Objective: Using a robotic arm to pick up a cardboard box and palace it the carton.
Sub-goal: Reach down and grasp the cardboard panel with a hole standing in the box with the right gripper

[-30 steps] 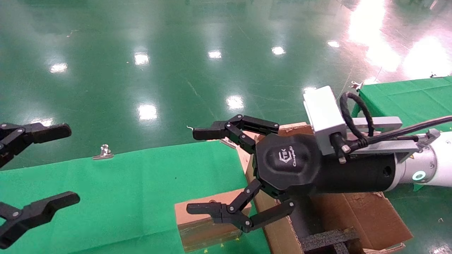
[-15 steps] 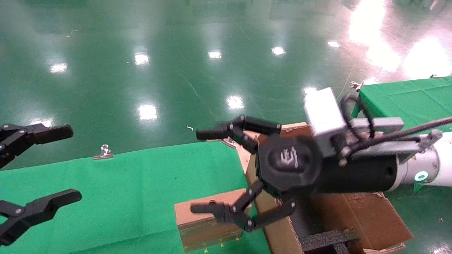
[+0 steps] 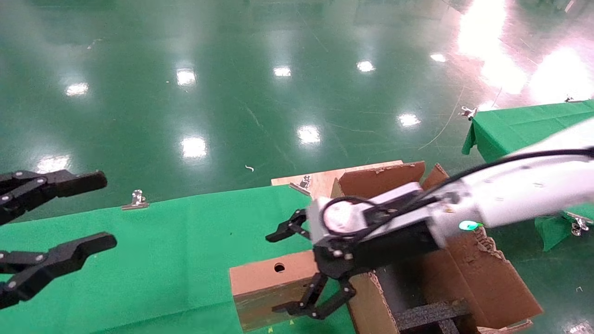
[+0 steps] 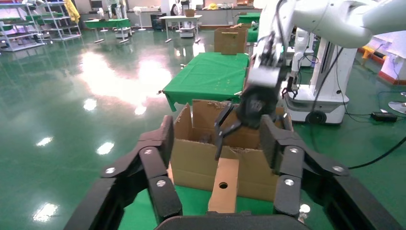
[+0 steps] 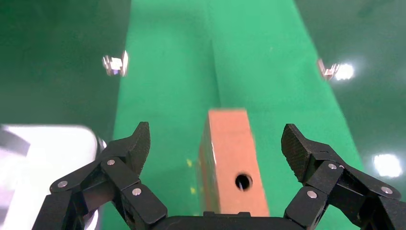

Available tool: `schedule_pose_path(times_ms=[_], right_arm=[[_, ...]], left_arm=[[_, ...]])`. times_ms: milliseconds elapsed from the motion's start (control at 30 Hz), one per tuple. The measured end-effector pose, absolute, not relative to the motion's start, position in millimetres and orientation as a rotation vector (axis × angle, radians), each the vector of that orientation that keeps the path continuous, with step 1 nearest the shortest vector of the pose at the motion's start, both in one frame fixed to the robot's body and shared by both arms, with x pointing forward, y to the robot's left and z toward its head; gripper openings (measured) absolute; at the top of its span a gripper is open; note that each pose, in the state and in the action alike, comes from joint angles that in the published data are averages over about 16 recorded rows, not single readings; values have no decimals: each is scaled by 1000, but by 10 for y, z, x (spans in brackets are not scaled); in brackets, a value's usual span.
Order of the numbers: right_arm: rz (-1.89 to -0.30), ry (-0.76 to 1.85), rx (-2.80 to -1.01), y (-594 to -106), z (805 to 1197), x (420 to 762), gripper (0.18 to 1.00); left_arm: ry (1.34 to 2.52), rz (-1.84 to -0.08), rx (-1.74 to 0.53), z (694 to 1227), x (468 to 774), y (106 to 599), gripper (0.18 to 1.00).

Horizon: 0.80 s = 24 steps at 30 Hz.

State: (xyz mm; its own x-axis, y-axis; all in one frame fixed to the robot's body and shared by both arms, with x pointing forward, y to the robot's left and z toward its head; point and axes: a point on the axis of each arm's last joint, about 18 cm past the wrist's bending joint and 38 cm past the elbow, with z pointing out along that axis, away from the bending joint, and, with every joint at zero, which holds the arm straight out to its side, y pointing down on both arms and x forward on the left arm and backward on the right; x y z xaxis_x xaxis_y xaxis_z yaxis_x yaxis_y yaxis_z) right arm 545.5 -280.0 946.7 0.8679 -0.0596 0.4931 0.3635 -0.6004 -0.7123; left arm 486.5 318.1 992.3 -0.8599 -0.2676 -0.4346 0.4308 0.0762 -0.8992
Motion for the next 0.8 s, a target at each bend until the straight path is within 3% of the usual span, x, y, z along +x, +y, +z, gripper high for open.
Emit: schedule_pose_path(times_ms=[567,800], right_arm=[[-619,-297,-2449,-2626,9281,6014,1001],[-625,-352,-2543,-2578,9270,6106,1001]], left_arm=[[1862,-1836,161,9923,4865,3181,360],[1862,-1836,161,9923,4865,3182,274]])
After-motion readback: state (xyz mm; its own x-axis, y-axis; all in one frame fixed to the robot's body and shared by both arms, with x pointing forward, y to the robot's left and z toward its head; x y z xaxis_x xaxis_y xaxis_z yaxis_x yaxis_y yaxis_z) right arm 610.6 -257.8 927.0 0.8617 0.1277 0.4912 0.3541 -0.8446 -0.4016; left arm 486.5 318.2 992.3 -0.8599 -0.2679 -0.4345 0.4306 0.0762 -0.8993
